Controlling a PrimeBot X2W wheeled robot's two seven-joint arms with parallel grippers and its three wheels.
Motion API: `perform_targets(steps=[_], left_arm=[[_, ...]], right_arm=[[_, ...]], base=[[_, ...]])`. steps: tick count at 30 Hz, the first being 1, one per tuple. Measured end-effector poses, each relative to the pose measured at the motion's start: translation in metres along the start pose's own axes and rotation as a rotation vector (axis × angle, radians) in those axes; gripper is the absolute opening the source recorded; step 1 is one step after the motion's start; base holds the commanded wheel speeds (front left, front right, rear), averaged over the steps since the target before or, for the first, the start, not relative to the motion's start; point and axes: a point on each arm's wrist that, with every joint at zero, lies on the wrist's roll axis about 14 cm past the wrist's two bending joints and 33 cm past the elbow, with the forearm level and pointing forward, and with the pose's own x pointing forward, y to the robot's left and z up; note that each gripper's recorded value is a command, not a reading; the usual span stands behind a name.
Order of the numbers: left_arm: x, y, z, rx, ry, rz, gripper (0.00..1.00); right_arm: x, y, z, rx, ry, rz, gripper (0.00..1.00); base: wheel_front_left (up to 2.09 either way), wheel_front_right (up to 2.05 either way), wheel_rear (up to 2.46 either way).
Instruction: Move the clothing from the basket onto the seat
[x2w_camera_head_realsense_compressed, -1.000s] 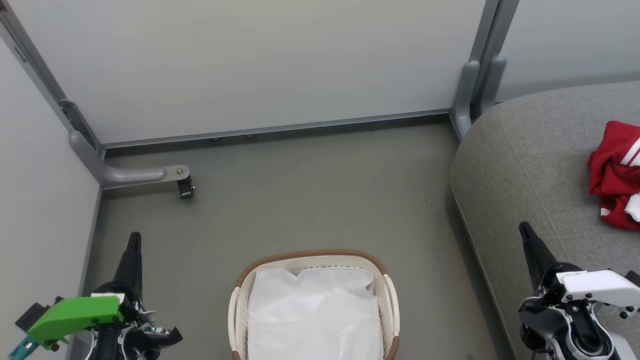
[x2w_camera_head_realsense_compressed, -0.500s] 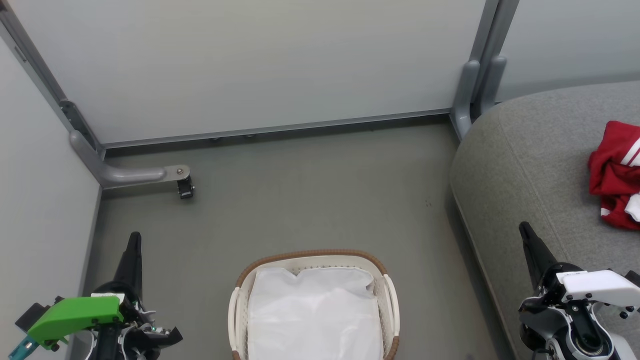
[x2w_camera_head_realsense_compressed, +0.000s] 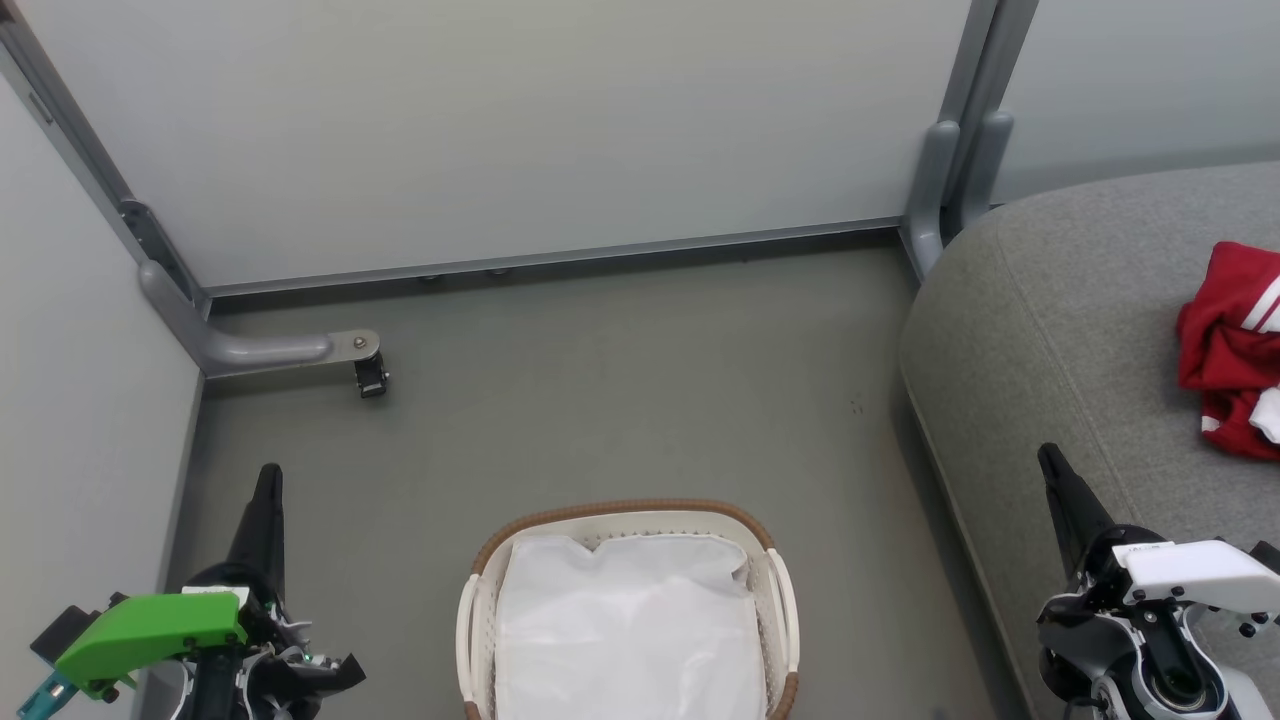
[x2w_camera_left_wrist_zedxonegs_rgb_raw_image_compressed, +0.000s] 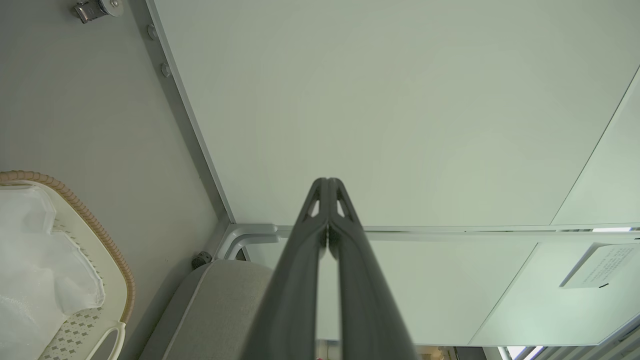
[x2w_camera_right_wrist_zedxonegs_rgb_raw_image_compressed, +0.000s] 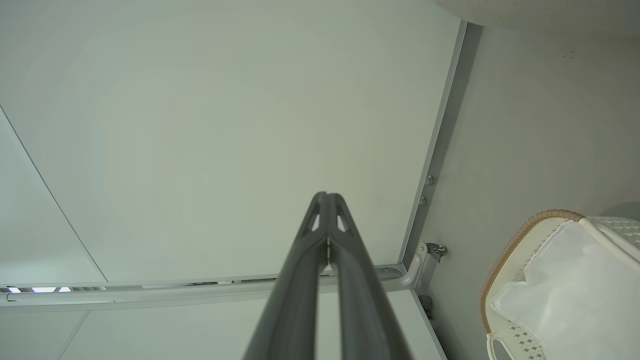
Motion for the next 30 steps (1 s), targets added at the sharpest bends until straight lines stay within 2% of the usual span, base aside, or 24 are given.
perform_targets(steps=[30], left_arm=[[0.0000,0.0000,0.0000,0.000,0.000,0.000,0.00]], right_arm=[[0.0000,0.0000,0.0000,0.000,0.000,0.000,0.00]], base=[[0.00,0.00,0.00]])
